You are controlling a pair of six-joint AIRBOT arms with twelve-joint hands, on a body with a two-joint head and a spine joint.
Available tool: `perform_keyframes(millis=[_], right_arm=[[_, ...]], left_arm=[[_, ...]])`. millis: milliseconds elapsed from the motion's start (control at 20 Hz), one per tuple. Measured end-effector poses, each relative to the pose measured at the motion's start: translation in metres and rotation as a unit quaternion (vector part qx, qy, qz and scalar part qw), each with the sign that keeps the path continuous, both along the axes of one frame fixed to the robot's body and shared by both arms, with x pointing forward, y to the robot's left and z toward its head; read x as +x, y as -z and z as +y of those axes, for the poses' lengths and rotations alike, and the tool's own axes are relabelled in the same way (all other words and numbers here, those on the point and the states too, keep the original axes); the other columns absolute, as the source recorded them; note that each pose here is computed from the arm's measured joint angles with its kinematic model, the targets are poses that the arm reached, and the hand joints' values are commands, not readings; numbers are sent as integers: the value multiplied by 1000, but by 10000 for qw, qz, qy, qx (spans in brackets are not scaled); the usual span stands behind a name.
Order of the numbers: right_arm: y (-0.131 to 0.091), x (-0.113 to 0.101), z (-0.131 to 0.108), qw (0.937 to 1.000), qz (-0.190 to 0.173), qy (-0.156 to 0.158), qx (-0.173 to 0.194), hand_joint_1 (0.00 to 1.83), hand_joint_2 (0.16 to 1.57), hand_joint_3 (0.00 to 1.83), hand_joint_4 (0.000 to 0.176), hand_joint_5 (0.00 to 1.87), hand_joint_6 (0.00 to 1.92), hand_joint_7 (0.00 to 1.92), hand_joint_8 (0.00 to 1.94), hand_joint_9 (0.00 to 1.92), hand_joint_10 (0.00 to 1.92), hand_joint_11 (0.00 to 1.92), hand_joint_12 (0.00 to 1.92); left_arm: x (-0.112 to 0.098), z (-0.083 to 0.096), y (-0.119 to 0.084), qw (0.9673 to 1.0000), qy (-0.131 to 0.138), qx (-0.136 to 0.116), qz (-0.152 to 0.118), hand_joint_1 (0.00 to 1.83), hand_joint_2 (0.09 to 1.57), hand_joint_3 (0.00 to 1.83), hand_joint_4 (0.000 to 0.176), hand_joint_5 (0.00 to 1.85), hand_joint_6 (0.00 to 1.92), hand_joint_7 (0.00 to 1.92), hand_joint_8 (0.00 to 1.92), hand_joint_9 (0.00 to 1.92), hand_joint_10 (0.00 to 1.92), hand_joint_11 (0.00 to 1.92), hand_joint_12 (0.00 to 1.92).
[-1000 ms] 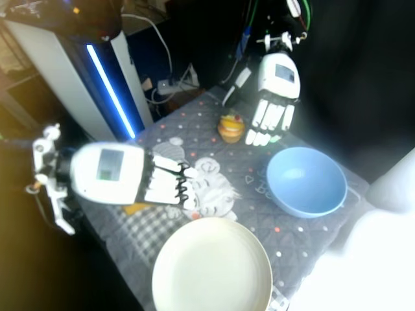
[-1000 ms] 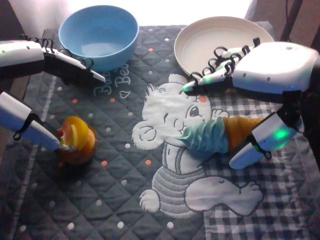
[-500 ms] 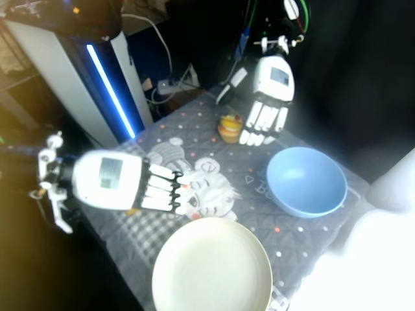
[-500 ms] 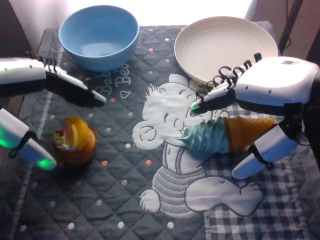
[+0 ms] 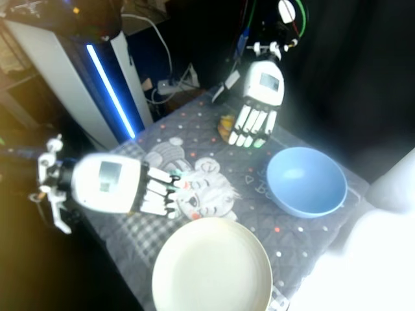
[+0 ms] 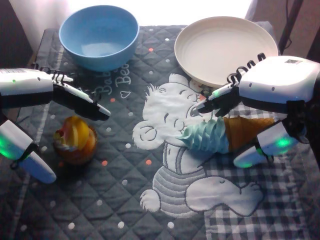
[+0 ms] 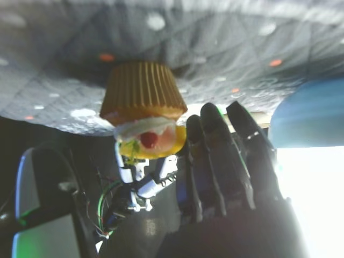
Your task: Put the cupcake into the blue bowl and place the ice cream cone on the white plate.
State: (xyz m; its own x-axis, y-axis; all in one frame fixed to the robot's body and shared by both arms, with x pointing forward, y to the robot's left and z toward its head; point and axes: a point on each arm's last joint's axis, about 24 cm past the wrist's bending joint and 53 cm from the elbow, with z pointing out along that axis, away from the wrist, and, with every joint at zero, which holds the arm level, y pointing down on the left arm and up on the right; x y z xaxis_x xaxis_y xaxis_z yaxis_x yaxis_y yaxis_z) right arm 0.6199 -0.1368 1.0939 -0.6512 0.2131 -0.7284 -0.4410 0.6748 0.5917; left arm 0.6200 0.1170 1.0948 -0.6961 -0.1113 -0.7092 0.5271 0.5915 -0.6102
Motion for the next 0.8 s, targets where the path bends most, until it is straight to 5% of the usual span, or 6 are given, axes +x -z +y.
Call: perform_keyframes(millis=[100, 150, 200, 250, 650, 800], right_arm=[[1, 0, 1, 10000, 5, -3, 9, 997, 969, 0, 0, 690, 3, 1082, 7, 1109, 17, 559, 947], [0, 1, 0, 10000, 7, 16, 24, 1088, 1002, 2, 0, 782, 14, 1155, 18, 1256, 67, 738, 1129], [0, 3, -2, 10000, 4, 45, 23, 1240, 1042, 7, 0, 936, 679, 1245, 495, 1359, 79, 917, 1089], [0, 4, -3, 10000, 1, 57, 21, 1273, 1048, 0, 0, 1031, 699, 1229, 693, 1475, 137, 1053, 1174], [-1, 7, 0, 9999, 20, 78, 136, 1281, 1058, 1, 0, 985, 849, 1250, 674, 1479, 249, 1157, 1147], [-1, 8, 0, 9998, 28, 96, 168, 1267, 1080, 1, 0, 919, 1006, 1208, 700, 1442, 227, 1091, 1132]], left_arm=[[-2, -2, 4, 10000, 23, 15, 47, 1216, 941, 1, 0, 840, 26, 825, 11, 791, 23, 366, 959], [-2, -2, 5, 10000, 27, 19, 50, 1248, 1016, 4, 22, 1098, 546, 1084, 557, 1057, 69, 642, 979], [-2, -2, 5, 10000, 20, 0, 64, 1365, 1044, 0, 0, 1116, 675, 1119, 649, 1039, 804, 789, 1010], [-2, -2, 4, 10000, 14, -7, 70, 1387, 1048, 0, 0, 1135, 672, 1101, 700, 1028, 991, 829, 1065], [-3, -7, 8, 9998, 16, -79, 156, 1394, 1047, 0, 0, 1124, 716, 1100, 642, 1051, 1041, 832, 1191], [-1, -6, 7, 9999, -9, -103, 126, 1395, 1054, 0, 0, 1227, 365, 1054, 848, 1003, 1162, 823, 1335]])
